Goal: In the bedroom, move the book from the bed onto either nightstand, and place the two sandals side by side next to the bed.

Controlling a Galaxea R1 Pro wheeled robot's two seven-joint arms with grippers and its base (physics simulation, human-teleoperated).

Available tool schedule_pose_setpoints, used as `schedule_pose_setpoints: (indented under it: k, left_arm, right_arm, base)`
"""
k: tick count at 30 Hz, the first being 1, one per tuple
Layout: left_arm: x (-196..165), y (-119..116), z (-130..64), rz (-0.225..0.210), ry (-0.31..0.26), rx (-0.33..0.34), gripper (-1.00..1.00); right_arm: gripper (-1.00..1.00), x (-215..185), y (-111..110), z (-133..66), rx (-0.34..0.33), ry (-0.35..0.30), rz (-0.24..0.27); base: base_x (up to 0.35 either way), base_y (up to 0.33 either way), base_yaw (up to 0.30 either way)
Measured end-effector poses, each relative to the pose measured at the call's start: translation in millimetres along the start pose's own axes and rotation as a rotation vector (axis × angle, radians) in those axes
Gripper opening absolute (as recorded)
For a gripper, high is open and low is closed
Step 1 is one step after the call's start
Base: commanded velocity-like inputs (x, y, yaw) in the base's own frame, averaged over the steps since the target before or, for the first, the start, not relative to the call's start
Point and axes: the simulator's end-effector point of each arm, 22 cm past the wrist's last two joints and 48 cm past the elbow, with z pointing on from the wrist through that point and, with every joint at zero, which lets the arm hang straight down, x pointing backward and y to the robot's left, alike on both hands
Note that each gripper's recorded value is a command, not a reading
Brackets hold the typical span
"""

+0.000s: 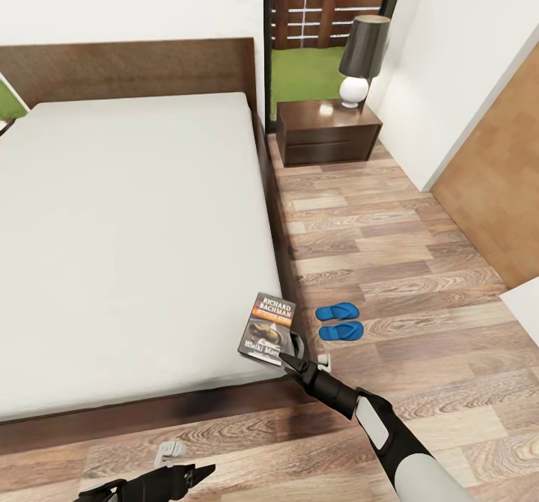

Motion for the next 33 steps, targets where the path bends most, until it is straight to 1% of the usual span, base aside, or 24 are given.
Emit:
schedule_pose_setpoints:
  k: [6, 26, 33]
  left_arm:
    - [0.0, -0.3, 0.0, 0.000, 0.000, 0.001, 1.00]
    - [4.6, 26.8, 23.4, 0.000, 0.000, 0.002, 1.00]
    - [4.6, 26.9, 23.5, 0.000, 0.000, 0.002, 1.00]
  right_arm:
    - [1.00, 0.1, 0.1, 0.1, 0.000, 0.000, 0.000]
    - [1.00, 0.3, -34.9, 8.5, -0.001, 0.000, 0.000]
    - [1.00, 0.3, -34.9, 8.5, -0.001, 0.000, 0.000]
  base:
    - [0.000, 0.000, 0.000]
    - [0.000, 0.000, 0.000]
    - [0.000, 0.000, 0.000]
